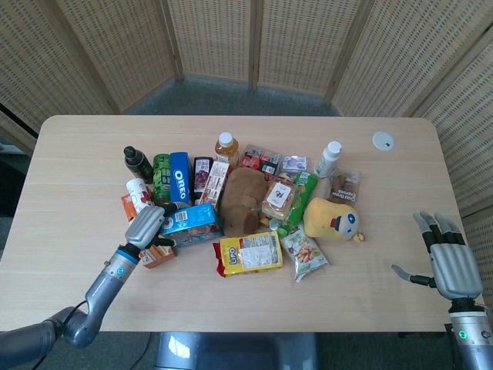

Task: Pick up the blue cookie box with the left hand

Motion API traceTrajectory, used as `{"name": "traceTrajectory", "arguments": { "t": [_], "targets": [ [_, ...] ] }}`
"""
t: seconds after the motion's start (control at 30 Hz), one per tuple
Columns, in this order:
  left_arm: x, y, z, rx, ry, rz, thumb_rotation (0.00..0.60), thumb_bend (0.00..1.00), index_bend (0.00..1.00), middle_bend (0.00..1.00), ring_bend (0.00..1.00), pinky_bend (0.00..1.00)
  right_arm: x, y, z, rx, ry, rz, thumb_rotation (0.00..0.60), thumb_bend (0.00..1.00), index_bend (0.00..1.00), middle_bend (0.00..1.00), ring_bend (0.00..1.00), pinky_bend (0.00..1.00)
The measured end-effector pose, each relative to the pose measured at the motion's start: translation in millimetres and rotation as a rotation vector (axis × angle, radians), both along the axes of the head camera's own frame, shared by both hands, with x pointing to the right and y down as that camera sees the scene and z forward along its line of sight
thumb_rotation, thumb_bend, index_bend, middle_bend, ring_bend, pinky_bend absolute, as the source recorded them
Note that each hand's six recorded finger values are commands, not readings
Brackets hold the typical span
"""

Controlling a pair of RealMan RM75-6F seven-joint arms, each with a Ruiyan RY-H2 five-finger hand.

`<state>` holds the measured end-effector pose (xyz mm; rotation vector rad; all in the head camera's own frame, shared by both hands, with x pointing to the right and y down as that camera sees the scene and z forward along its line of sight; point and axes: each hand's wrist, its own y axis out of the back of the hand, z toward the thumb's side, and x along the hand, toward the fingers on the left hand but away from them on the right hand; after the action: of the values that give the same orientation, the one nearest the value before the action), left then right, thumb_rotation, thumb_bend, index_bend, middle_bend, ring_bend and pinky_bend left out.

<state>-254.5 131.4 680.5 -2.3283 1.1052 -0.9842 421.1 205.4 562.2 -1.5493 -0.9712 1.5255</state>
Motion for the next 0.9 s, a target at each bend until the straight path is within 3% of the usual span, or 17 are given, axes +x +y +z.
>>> {"name": "traceTrajectory", "arguments": {
  "t": [0.23,0.67,0.9],
  "targets": [
    [-10.5,-31.8,-42.6,0.066,0.068,-0.047,0.600,0.64,0.57,0.66,0.82,0.73,-2.1,-0.9,2.3,-0.002,-0.009,-0.004,0.348,0.00,0.00,0.00,0.00,0.00],
    [-31.9,-118.6,-164.5,0.188,0.254,-0.173,0.600,0.64,0.56,0.66,0.82,0.72,-1.4,2.2,5.3,-0.009,-0.014,0.005,0.352,0.00,0.00,0.00,0.00,0.00],
    [-25.3,-137.8,-211.8,0.218,0.324,-0.169,0.600,0.64,0.56,0.66,0.82,0.72,-1.2,4.5,3.8,-0.004,-0.020,0.009,0.352,0.00,0.00,0.00,0.00,0.00]
  ]
}}
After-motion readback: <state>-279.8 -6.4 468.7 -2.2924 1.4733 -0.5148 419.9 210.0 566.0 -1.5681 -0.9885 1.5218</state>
